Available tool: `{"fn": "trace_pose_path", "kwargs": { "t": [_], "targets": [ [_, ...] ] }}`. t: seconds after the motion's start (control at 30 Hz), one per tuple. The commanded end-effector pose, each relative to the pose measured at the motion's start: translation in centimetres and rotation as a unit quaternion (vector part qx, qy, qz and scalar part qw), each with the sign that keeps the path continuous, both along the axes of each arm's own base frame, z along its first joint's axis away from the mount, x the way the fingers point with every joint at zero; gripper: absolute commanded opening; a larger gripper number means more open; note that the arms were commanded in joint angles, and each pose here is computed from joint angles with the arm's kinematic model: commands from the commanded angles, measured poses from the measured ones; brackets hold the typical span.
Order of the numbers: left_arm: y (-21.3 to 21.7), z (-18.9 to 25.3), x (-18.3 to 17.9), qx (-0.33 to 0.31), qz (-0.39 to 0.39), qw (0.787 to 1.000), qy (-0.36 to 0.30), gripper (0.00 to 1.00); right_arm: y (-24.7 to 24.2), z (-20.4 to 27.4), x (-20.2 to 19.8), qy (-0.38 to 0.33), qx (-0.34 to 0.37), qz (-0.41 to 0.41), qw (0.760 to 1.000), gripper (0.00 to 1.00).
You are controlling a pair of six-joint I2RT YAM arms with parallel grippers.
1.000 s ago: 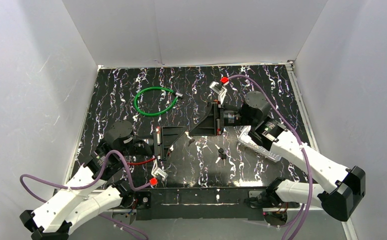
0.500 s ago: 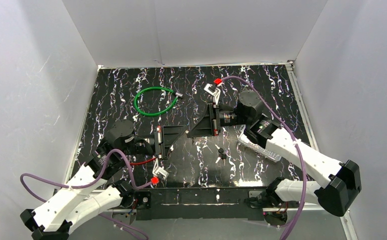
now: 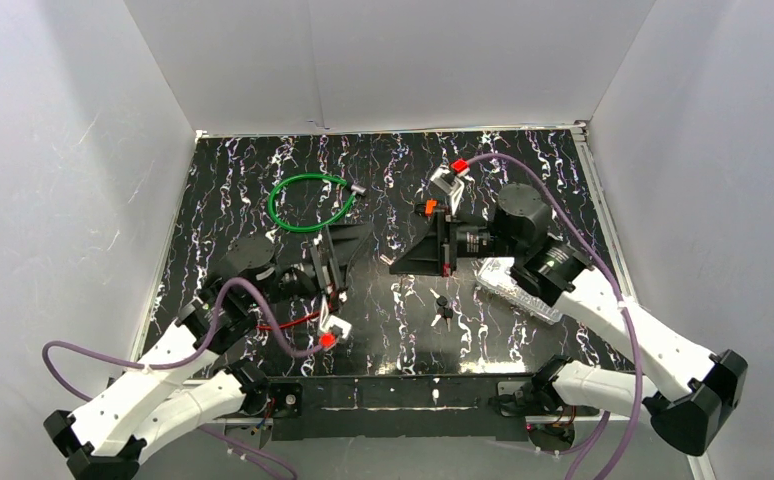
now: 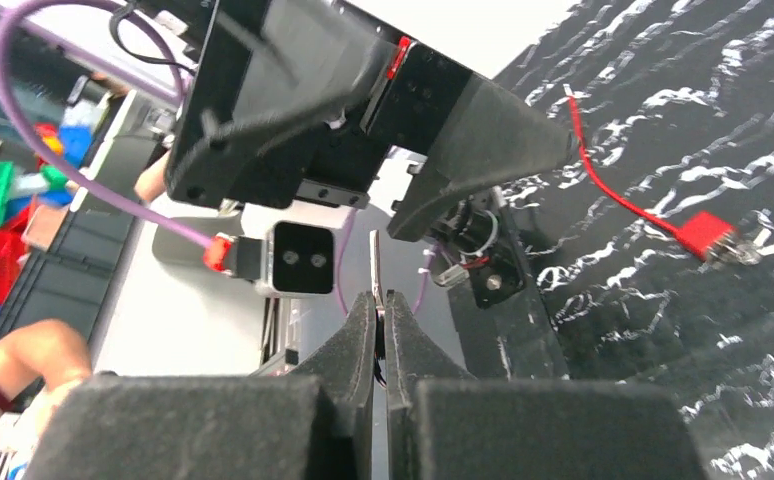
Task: Unlock with the key
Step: Pick up the lock from the center of the board.
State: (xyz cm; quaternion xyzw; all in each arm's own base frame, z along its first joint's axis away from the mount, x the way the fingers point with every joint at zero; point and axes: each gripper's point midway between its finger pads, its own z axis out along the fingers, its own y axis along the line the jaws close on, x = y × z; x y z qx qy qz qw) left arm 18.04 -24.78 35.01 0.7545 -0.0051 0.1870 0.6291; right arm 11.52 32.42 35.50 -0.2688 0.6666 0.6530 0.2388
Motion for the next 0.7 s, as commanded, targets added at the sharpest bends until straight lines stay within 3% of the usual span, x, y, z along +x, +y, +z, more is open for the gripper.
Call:
{"fn": "trace_pose_path", "kwargs": {
  "t": [0.0,0.17,0.23,0.27,0.37,0.5,0.67],
  "targets": [
    [2.2,-1.9,4.5,-0.053,0.167,0.953,0.247,0.98,-2.2,-1.1,1.1,-0.036,-0.052,-0.066,0.996,0.01],
    [5.4,-8.6,12.2,-0.072,0.341,0.805,0.48,0.98,-4.4,-3.4,2.1,-0.059,-0.108,-0.128,0.984,0.01],
    [6.6,-11.7,14.7,-0.054,0.398,0.731,0.552,0.98,-4.9,-3.8,2.2,-0.065,-0.114,-0.144,0.981,0.01],
    [7.3,-12.9,16.0,-0.061,0.422,0.679,0.598,0.96,-5.1,-3.9,2.3,-0.067,-0.114,-0.149,0.98,0.01],
    [8.0,-16.0,19.3,-0.055,0.462,0.583,0.666,0.92,-5.8,-4.0,2.4,-0.074,-0.114,-0.167,0.977,0.01],
    [7.5,-19.2,22.2,-0.039,0.485,0.522,0.7,0.88,-6.6,-4.2,2.5,-0.083,-0.112,-0.188,0.972,0.01],
    [7.0,-23.9,24.1,-0.015,0.514,0.421,0.748,0.84,-7.3,-4.0,2.6,-0.093,-0.107,-0.204,0.969,0.01]
  ]
}}
